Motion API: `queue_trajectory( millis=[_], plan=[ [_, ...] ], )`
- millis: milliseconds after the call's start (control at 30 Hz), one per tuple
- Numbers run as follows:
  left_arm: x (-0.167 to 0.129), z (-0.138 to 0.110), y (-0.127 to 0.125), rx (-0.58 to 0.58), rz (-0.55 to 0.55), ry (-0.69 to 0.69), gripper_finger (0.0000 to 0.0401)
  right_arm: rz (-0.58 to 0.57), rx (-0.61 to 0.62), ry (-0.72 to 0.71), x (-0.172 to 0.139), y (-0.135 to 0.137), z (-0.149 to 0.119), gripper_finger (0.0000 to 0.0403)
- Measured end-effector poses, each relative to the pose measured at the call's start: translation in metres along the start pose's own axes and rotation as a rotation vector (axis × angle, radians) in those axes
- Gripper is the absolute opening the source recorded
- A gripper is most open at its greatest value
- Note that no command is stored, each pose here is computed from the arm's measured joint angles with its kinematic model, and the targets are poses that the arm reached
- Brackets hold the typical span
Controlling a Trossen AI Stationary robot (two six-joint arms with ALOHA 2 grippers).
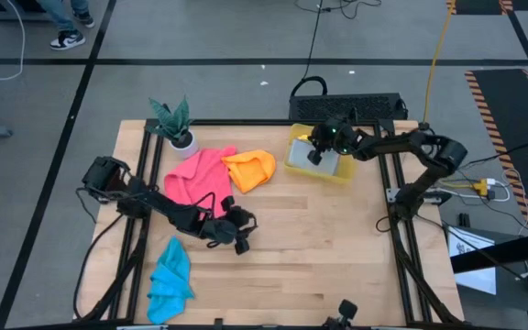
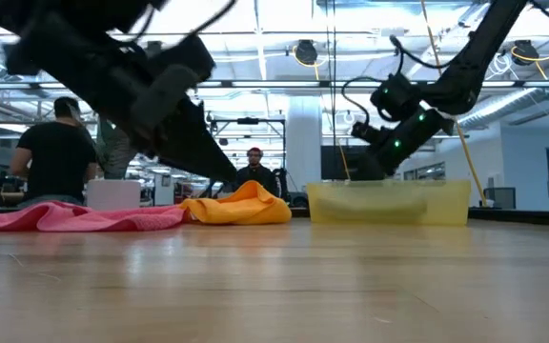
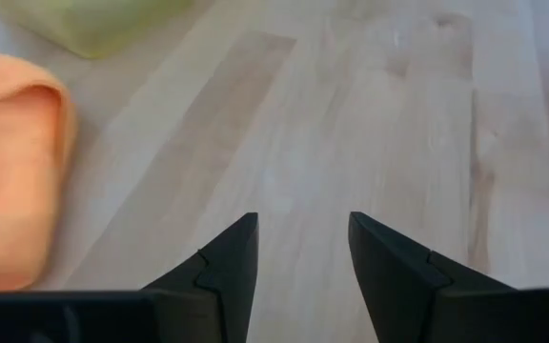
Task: Fold microfiber towels
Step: Put the gray kitchen towel into the yellow bin
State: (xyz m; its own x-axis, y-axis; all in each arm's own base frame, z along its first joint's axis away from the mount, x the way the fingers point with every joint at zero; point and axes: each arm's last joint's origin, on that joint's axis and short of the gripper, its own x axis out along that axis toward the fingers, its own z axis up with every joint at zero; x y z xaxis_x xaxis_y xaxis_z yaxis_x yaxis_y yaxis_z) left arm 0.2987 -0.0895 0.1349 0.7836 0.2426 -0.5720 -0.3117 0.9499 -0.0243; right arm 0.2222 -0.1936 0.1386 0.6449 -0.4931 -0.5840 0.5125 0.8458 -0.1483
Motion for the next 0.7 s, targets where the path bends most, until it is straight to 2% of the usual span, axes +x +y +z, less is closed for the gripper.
queue_trajectory(
  millis=[100,267,367,467,633,700],
  plan=[
    [0.018,0.002,0.008,-0.005,-0.042,-0.023,0.0168,0.064,-0.014,0.032,0.006,0.002,-0.003,0.0003],
    [0.041,0.001,0.022,-0.04,-0.105,-0.026,0.0168,0.287,-0.026,-0.014,0.004,0.013,0.0,0.0002],
    [0.047,-0.005,0.023,-0.06,-0.118,0.004,0.0168,0.331,-0.059,0.013,0.004,0.021,-0.002,0.0001],
    [0.046,-0.008,0.02,-0.059,-0.126,0.015,0.0168,0.286,-0.109,0.045,0.005,0.023,-0.004,0.0001],
    [0.043,-0.01,0.012,-0.043,-0.15,0.012,0.0168,0.071,-0.119,0.062,0.0,0.016,0.002,0.0001],
    [0.041,-0.01,0.01,-0.032,-0.159,0.008,0.0168,0.022,-0.13,0.062,-0.005,0.014,0.005,0.0001]
  ],
)
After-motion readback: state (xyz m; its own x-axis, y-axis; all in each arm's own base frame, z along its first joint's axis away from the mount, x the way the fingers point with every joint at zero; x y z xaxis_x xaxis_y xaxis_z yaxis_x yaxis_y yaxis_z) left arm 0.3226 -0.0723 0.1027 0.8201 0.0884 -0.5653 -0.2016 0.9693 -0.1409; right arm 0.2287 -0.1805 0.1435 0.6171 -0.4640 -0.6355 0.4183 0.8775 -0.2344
